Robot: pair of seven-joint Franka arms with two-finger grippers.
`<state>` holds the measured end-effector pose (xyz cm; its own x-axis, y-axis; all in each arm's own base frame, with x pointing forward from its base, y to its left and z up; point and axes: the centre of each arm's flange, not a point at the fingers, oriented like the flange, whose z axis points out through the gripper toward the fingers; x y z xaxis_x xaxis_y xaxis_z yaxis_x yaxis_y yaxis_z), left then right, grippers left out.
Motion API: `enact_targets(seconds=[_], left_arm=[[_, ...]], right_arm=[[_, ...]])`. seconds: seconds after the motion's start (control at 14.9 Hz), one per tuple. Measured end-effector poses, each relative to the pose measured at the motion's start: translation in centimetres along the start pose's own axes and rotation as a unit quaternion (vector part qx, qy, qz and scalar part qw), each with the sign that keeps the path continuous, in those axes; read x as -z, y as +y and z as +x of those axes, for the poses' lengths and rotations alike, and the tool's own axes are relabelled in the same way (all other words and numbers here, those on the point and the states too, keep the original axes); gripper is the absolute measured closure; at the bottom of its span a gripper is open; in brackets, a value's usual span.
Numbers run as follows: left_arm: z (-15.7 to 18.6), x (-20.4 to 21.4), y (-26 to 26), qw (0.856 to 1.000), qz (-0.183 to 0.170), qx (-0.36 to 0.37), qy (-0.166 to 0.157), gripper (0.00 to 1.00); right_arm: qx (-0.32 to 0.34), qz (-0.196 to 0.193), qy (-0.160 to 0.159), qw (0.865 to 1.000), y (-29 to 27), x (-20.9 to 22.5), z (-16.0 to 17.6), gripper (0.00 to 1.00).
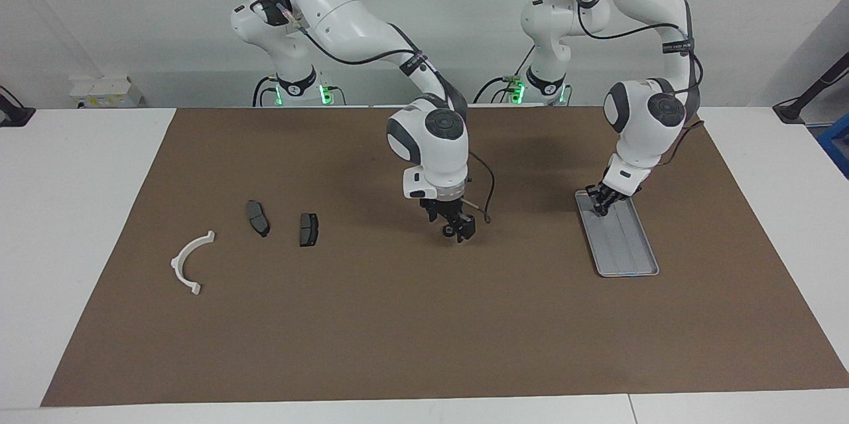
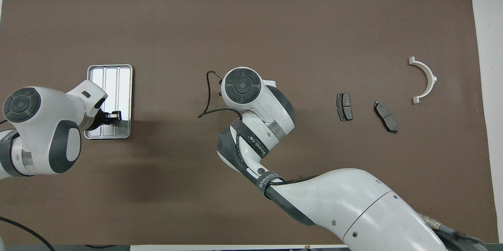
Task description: Pick bearing gear from pile to tray
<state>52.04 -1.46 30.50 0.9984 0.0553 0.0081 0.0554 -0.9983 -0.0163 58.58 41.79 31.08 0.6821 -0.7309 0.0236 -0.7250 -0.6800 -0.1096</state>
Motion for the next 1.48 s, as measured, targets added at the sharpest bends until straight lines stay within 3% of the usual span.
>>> enact_targets(seconds=[0.4, 0.67, 0.81, 0.87, 1.08, 1.48], left_arm=[[-0.4, -0.5, 0.0, 1.000, -0.001, 0.002, 0.010, 0.78], [0.3, 1.0, 0.5, 1.000, 0.002, -0.003, -0.014, 0.40], [3.0, 5.8, 0.9, 1.000, 0.002, -0.003, -0.019, 0.17], [4.3, 8.8, 1.7, 1.000, -0.006, -0.002, -0.012, 0.10], [6.6, 14.4, 7.5, 0.999, -0.029, 0.002, 0.024, 0.10], [8.2, 10.0, 27.3, 0.999, -0.049, -0.004, 0.017, 0.10]], right_arm=[[-0.021, 0.016, 0.014, 1.000, 0.9, 4.3, 8.6, 0.00], [-0.012, 0.007, 0.020, 1.000, 2.5, 5.8, 13.3, 0.00], [0.002, 0.004, 0.023, 1.000, 3.6, 6.3, 16.1, 0.00], [0.013, 0.001, 0.024, 1.000, 4.2, 6.4, 17.4, 0.00], [0.070, -0.013, 0.023, 0.997, 6.3, 6.7, 21.5, 0.00], [0.221, -0.029, 0.028, 0.974, 11.7, 10.3, 26.0, 0.00]])
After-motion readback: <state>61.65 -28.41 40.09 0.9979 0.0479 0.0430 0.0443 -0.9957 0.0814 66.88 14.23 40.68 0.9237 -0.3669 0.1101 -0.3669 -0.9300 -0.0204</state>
